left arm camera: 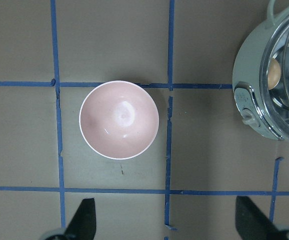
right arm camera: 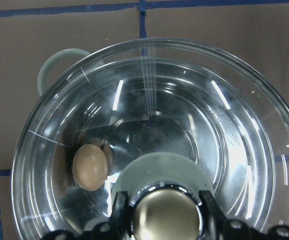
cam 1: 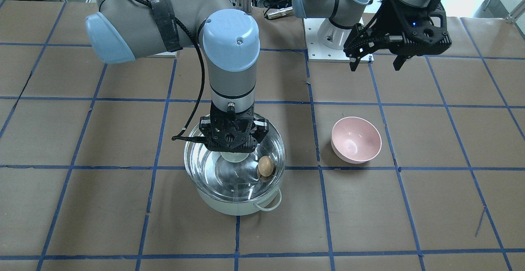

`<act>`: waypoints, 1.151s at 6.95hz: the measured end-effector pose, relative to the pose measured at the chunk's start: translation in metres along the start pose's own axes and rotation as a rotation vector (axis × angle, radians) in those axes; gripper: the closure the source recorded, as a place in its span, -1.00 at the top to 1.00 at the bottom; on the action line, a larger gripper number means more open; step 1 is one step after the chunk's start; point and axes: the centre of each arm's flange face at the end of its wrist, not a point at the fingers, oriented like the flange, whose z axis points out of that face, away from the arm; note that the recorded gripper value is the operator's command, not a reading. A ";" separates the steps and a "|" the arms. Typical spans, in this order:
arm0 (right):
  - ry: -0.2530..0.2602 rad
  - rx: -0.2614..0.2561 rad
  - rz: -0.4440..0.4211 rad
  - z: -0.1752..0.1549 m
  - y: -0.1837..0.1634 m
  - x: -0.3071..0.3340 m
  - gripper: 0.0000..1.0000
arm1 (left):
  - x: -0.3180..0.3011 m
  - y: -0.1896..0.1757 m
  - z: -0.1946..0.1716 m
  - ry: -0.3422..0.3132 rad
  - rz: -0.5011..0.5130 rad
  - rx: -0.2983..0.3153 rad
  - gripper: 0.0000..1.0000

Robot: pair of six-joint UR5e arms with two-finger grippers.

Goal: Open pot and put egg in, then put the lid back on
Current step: 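Lower the glass lid onto the pot rim with the right gripper and settle it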

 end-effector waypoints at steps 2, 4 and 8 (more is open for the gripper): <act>-0.009 0.018 -0.009 0.008 0.001 0.000 -0.63 | -0.001 0.001 -0.001 -0.007 0.000 0.002 1.00; -0.014 0.029 -0.015 0.010 0.002 0.000 -0.63 | -0.001 0.001 -0.001 -0.008 0.000 0.002 1.00; -0.019 0.040 -0.023 0.013 0.003 0.000 -0.62 | -0.001 0.003 0.001 -0.009 0.000 -0.001 1.00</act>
